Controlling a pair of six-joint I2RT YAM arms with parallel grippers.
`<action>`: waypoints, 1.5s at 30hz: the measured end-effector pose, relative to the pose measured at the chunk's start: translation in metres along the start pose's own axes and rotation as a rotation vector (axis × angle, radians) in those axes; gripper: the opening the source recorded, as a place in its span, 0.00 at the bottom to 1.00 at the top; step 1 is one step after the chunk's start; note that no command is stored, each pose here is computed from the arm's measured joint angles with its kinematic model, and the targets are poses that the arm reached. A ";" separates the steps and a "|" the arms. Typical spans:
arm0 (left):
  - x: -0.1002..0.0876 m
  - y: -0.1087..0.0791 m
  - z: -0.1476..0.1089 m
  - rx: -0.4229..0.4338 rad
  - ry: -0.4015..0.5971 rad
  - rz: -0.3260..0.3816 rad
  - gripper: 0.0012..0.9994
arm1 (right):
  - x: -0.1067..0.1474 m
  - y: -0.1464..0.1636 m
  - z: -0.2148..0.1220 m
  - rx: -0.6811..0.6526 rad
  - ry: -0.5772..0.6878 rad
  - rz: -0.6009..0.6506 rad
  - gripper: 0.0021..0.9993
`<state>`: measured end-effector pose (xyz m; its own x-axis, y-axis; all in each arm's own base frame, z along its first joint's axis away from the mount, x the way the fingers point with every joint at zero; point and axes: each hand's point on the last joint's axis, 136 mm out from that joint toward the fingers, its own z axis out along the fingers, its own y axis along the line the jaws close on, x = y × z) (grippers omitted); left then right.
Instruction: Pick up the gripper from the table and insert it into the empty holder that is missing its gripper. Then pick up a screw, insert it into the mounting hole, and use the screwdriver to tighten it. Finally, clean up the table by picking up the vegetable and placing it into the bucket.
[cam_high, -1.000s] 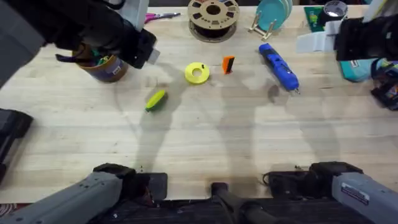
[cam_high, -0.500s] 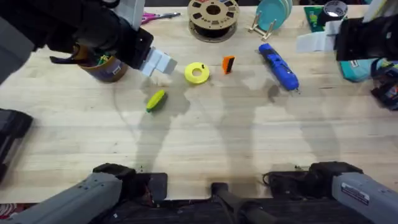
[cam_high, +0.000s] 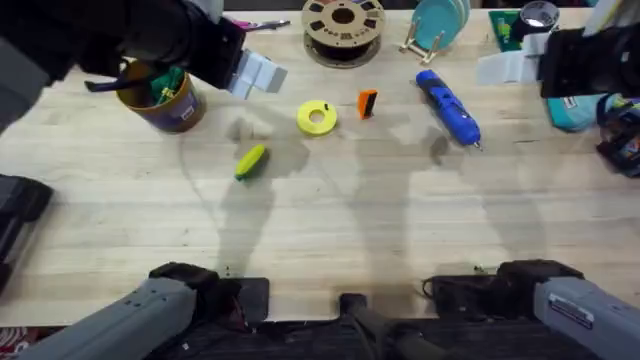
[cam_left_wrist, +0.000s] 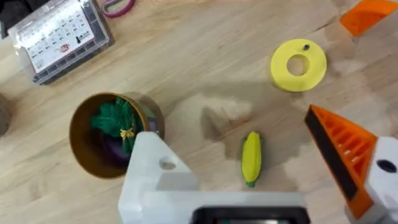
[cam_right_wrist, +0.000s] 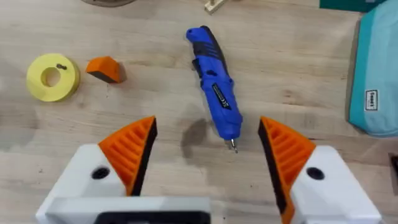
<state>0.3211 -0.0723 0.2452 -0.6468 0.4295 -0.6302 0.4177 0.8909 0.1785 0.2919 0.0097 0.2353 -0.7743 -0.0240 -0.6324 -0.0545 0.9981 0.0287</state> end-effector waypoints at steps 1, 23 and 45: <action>-0.002 0.001 -0.003 -0.004 -0.014 -0.004 0.99 | 0.000 0.000 0.000 0.000 0.000 0.000 1.00; -0.047 0.014 -0.049 -0.068 -0.325 -0.064 0.99 | 0.000 0.000 0.000 0.000 0.000 0.000 1.00; 0.027 0.009 -0.079 -0.261 -0.870 -0.087 0.99 | 0.000 0.000 0.000 0.000 0.000 0.000 1.00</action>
<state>0.2573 -0.0408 0.2897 0.0848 0.1899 -0.9781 0.1638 0.9657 0.2017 0.2918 0.0097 0.2354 -0.7741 -0.0240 -0.6326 -0.0543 0.9981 0.0285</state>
